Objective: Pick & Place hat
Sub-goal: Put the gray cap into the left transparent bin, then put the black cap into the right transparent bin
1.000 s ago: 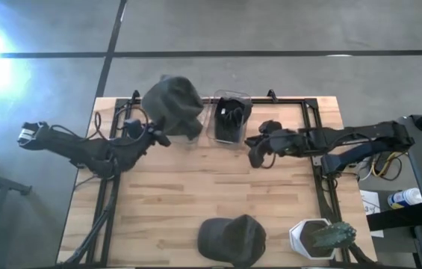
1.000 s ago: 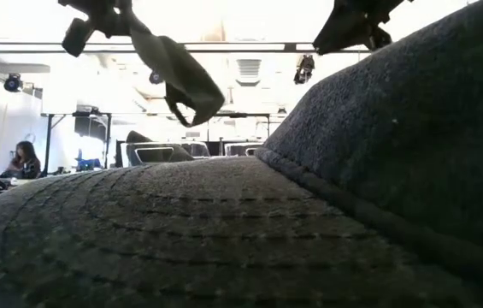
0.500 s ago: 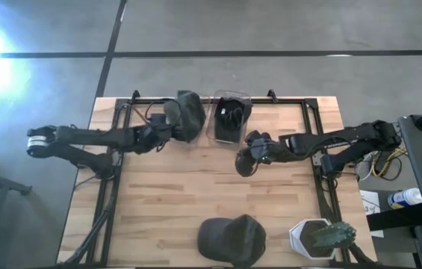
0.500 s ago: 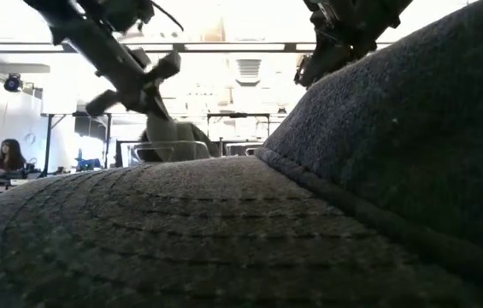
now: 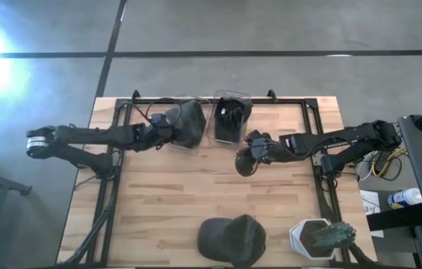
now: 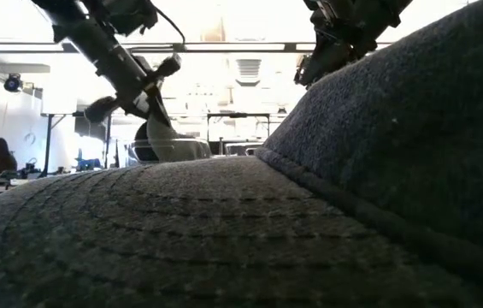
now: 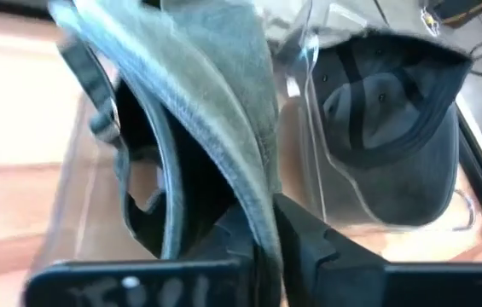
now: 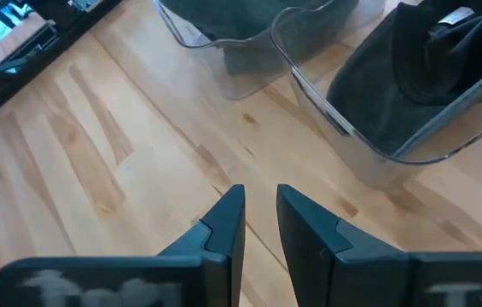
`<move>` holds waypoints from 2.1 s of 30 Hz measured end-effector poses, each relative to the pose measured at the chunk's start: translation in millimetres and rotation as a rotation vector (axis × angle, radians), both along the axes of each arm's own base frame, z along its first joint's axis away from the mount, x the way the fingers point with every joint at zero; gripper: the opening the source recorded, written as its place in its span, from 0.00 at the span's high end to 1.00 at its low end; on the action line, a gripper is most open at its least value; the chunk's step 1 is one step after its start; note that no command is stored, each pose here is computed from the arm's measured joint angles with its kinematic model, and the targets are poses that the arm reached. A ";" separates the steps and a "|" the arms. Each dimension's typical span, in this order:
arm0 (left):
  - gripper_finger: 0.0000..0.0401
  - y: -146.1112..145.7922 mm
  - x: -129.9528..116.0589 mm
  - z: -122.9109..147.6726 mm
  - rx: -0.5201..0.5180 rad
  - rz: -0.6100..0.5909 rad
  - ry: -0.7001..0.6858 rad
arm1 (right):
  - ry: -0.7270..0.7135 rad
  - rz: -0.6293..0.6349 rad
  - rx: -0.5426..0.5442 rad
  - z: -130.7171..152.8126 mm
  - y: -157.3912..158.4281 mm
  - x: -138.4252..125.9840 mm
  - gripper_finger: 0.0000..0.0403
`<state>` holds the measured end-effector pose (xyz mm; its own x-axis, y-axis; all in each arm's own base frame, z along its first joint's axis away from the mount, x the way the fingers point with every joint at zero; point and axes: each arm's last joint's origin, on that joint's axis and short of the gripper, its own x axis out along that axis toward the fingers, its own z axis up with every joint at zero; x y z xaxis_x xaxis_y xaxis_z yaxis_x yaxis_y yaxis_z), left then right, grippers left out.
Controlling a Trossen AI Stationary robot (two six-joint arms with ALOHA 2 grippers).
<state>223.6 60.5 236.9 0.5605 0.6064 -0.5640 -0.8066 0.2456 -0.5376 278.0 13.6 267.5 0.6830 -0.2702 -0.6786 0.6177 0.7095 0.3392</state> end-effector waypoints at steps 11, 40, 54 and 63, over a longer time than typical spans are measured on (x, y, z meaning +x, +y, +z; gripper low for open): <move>0.59 -6.8 -23.0 46.5 0.035 -0.026 0.085 | 0.017 0.067 0.035 -0.7 0.5 -0.3 0.83; 0.55 -193.4 12.6 -32.1 -0.334 -0.873 -0.107 | 0.375 0.605 0.638 -89.1 59.6 33.4 0.83; 0.55 -233.6 27.4 -88.1 -0.618 -0.987 -0.096 | 0.457 0.685 0.820 -96.7 100.6 36.7 0.83; 0.55 -242.1 41.8 -108.2 -0.681 -0.886 -0.051 | 0.519 0.617 0.728 -145.7 115.1 50.6 0.83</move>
